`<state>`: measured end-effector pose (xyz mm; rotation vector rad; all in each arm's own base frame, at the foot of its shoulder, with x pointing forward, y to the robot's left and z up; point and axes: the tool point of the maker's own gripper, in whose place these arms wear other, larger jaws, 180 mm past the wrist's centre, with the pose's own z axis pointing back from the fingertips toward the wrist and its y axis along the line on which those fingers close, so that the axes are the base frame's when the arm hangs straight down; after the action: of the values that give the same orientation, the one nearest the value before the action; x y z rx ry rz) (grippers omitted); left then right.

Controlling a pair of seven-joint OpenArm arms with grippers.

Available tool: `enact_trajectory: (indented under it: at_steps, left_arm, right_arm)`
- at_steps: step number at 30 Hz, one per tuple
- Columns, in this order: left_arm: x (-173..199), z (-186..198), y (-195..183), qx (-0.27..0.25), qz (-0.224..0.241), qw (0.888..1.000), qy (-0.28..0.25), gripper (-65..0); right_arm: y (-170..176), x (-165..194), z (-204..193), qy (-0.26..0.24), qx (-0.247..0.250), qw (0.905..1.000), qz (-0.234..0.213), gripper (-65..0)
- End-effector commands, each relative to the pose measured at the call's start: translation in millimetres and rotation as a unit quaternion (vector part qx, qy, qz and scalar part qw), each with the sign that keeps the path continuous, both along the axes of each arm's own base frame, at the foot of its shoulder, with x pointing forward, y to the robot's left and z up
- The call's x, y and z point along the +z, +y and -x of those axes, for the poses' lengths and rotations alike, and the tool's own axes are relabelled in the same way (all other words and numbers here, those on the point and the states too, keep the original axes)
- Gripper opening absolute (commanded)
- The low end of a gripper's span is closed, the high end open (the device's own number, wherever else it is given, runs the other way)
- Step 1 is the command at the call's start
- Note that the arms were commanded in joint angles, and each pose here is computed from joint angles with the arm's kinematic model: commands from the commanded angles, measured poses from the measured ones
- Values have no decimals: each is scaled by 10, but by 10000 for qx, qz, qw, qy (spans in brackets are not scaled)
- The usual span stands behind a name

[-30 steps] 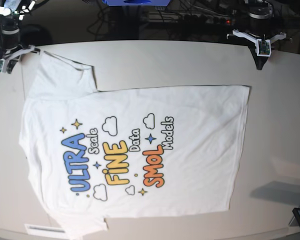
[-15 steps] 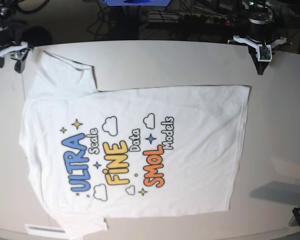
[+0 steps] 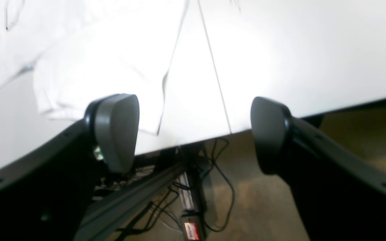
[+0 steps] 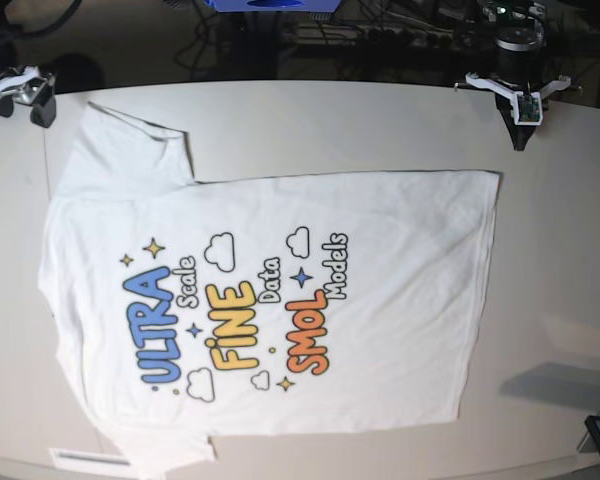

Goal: Fold the T-shirt properly
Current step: 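Lower the right gripper and pinch the shirt's shoulder edge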

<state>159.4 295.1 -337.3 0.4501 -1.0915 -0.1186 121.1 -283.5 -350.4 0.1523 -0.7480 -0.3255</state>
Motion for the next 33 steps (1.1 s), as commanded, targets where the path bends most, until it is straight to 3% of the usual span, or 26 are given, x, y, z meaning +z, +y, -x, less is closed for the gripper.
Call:
enact_trajectory:
  at_steps: [1, 5, 8, 12, 18, 30, 33]
  left_arm:
    - [106, -28, 13, -63, -93, 9998, -167, -650]
    - [108, -30, 15, -69, -98, 9998, -167, -650]
    - [110, -32, 17, -74, -103, 9998, -167, -650]
    - [112, -34, 18, -80, -108, 9998, -167, -650]
    - [-9, 34, 65, -4, -85, 10000, -1, -650]
    - [-74, 74, 95, 42, -77, 9999, 87, -650]
    - [-74, 74, 95, 42, -77, 9999, 87, -650]
  right_arm:
    - [-2, 34, 6, -52, 23, 10000, 16, -149]
    - [189, -50, -72, 55, 357, 9993, -109, -149]
    - [325, -182, -121, 334, 661, 9972, 37, -149]
    - [526, -248, -260, 270, 1045, 9940, 185, -149]
    - [619, -295, -253, 236, 1132, 9933, 56, -148]
    - [374, -292, -161, 386, 640, 9971, 132, -148]
    - [388, -417, -114, 506, 583, 9970, -59, -148]
